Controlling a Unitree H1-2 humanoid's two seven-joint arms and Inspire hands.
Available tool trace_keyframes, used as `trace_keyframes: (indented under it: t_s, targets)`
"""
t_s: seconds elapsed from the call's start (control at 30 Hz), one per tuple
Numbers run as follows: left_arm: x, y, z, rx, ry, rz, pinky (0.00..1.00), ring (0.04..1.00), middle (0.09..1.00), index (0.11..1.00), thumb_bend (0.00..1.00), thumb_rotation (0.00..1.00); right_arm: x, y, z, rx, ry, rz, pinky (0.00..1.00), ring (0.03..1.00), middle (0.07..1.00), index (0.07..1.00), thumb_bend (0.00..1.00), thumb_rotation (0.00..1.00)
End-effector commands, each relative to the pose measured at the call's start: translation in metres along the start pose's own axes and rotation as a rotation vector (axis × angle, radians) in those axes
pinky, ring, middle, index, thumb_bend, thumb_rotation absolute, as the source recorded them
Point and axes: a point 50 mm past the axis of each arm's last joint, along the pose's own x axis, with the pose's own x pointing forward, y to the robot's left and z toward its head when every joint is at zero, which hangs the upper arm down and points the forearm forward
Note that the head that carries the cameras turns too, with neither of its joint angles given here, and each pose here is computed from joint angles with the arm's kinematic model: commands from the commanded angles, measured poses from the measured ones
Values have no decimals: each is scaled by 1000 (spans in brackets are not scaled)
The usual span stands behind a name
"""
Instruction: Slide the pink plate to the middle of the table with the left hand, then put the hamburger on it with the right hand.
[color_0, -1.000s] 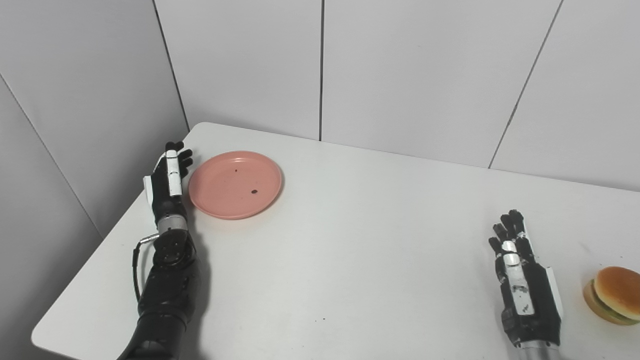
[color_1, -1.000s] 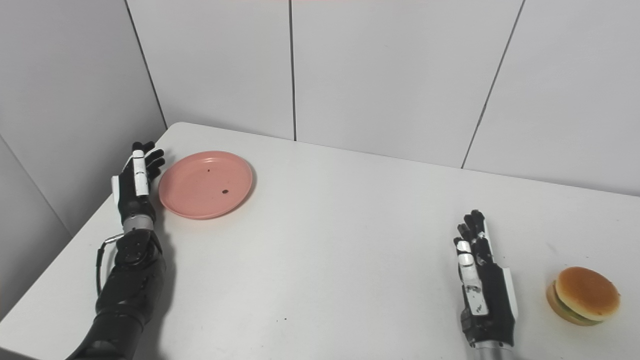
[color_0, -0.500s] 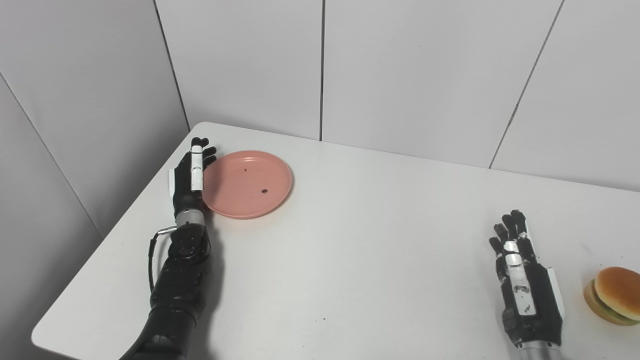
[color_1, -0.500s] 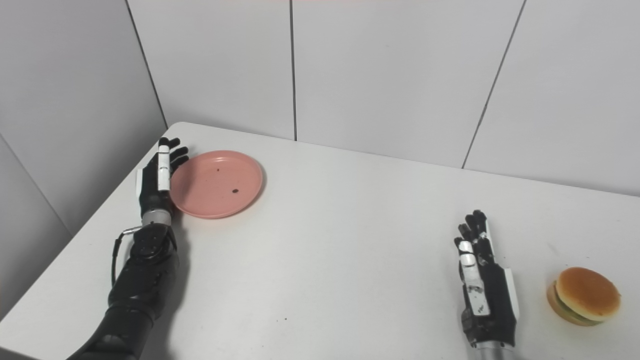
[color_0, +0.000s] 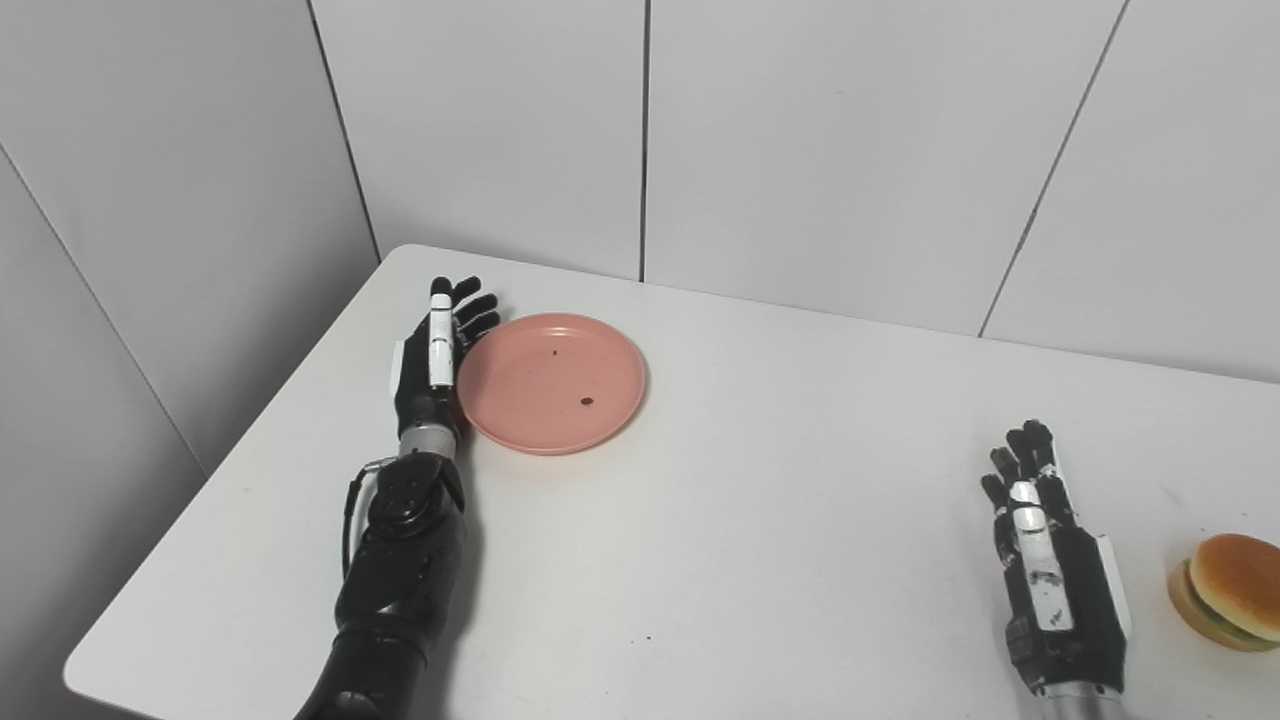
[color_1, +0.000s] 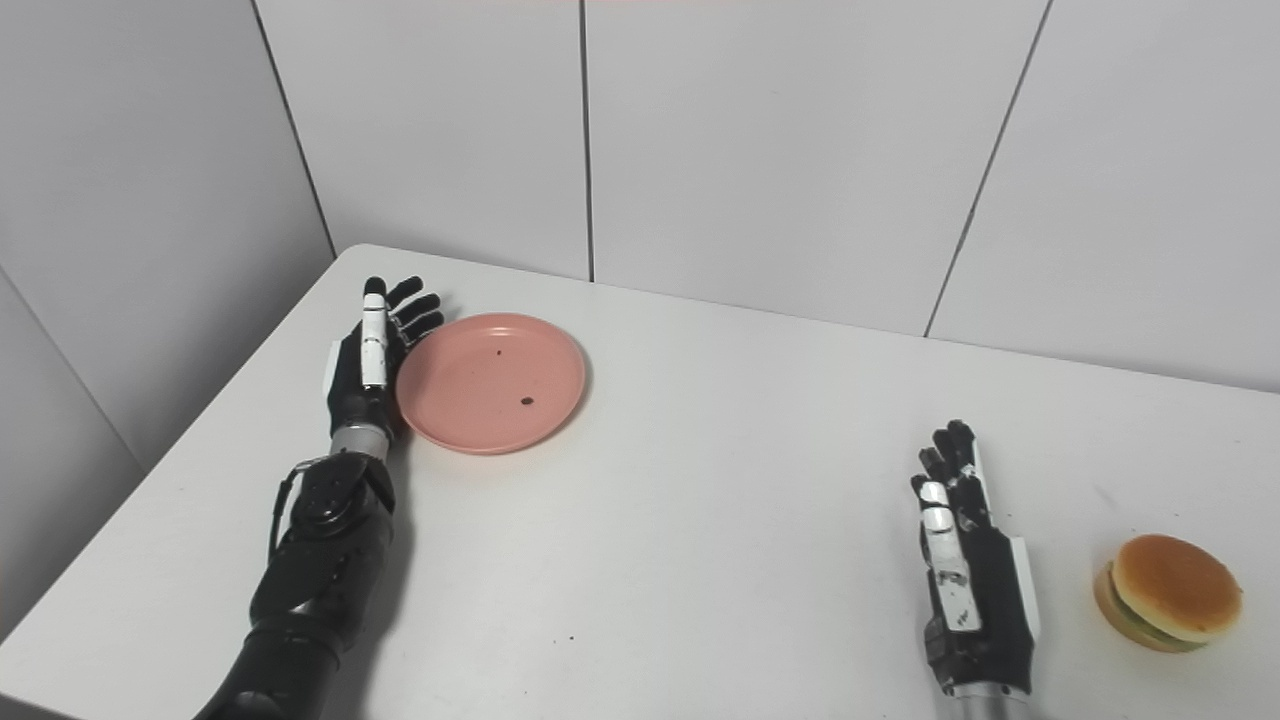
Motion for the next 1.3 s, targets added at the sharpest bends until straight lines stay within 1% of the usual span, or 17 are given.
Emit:
trace_keyframes:
  t_s: [0.0,0.1,0.2,0.3,0.37,0.43,0.53,0.67,0.83,0.87,0.97,1.07,1.2,1.27]
  targets:
    - [3,-12,7,-26,-5,-38,779,753,736,728,669,1000,-17,-9,-14,0,64,-30,1000,1000,999,988,608,772]
    - [-2,-24,4,-48,18,-59,788,755,736,726,656,1000,-17,-9,-14,-18,55,-27,1000,1000,997,986,592,777]
    - [-9,-37,-1,-61,34,-77,777,748,731,723,634,1000,-15,-9,-15,-36,47,-23,1000,992,998,992,577,783]
    - [-15,-50,-4,-70,57,-101,786,763,745,734,633,1000,-15,-8,-14,-40,42,-20,1000,986,1000,1000,562,779]
    - [-18,-57,-7,-72,70,-119,787,765,748,738,629,1000,-15,-7,-14,-37,48,-23,1000,990,1000,1000,564,774]
    - [-21,-64,-11,-74,83,-139,800,769,749,739,625,1000,-15,-6,-14,-25,49,-29,1000,992,1000,1000,594,768]
    - [-26,-73,-17,-77,96,-164,812,772,747,738,638,1000,-14,-5,-13,3,53,-26,1000,990,1000,997,581,808]
    - [-36,-83,-28,-87,109,-204,803,770,744,738,632,1000,-13,-3,-11,21,60,-16,1000,1000,1000,1000,554,855]
    - [-45,-92,-39,-105,126,-252,789,768,752,742,628,1000,-11,0,-11,19,56,-31,1000,994,1000,995,532,868]
    - [-46,-95,-40,-106,133,-254,778,757,745,736,630,1000,-11,1,-11,21,58,-36,1000,992,999,989,551,864]
    - [-52,-103,-41,-108,154,-268,769,745,738,732,620,1000,-10,3,-10,22,54,-39,1000,991,1000,990,540,860]
    - [-55,-108,-42,-100,164,-286,784,757,744,742,611,1000,-10,4,-12,19,52,-43,1000,982,994,989,520,857]
    - [-58,-115,-47,-93,166,-313,782,762,749,741,620,1000,-8,5,-12,13,48,-42,1000,988,999,994,541,852]
    - [-62,-122,-47,-100,179,-321,794,770,754,743,613,1000,-7,7,-11,11,41,-39,1000,989,1000,998,508,853]
